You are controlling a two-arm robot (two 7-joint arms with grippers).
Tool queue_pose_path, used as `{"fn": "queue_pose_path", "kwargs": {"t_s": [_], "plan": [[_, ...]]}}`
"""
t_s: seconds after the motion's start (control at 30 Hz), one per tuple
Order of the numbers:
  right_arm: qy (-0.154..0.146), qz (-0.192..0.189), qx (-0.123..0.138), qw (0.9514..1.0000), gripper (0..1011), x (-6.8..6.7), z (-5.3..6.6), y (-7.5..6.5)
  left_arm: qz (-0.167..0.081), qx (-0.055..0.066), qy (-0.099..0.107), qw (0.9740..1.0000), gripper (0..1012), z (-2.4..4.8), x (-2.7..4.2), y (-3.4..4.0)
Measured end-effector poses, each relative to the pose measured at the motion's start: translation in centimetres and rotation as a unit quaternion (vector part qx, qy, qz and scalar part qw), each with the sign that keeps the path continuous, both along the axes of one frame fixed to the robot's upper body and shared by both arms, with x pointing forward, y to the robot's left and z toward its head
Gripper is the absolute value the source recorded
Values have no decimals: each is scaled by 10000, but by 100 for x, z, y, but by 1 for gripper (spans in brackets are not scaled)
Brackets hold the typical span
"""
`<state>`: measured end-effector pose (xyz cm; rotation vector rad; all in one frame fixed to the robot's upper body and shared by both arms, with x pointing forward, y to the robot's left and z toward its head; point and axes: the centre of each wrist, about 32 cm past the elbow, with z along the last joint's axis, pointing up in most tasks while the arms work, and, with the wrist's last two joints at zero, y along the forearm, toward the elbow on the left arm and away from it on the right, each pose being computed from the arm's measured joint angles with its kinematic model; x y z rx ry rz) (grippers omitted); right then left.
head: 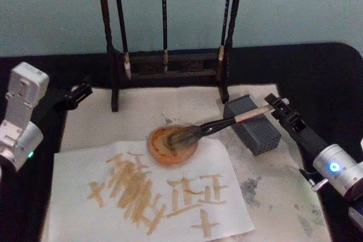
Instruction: Pick up the brush from the inkstone, write on the paper, then place the brush back to its original position.
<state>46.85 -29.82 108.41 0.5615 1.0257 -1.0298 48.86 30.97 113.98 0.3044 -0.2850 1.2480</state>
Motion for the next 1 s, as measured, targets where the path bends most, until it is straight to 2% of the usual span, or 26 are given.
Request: {"fn": "queue_pose_path", "kwargs": {"t_s": [0.07,0.1,0.17,0.2,0.27,0.3,0.4,0.43,0.47,0.63,1.0], "plan": [[1,-1,0,10000,782,0,0,0,0,0,0,10000,1000,0,0,0],[1,-3,0,10000,727,0,0,0,0,0,0,10000,1002,0,0,0],[2,-4,0,10000,685,-1,-1,0,0,0,0,10000,1002,0,0,0],[2,-6,0,10000,625,-1,-1,0,0,0,1,10000,1002,0,0,0],[3,-7,1,10000,586,-2,-2,1,0,0,0,10000,1002,0,0,0],[3,-8,1,10000,522,-2,-2,1,0,0,0,10000,1002,0,0,0],[3,-11,1,10000,441,-3,-2,0,0,0,0,10000,1002,0,0,0],[3,-12,1,10000,441,-3,-3,0,0,0,0,10000,1002,0,0,0],[3,-12,1,10000,378,-3,-3,0,0,0,0,10000,1002,0,0,0],[-1,-12,3,10000,229,-2,-1,-1,0,0,0,10000,1002,0,0,0],[-2,-12,4,10000,204,-2,-1,-1,0,0,0,10000,1002,0,0,0]]}}
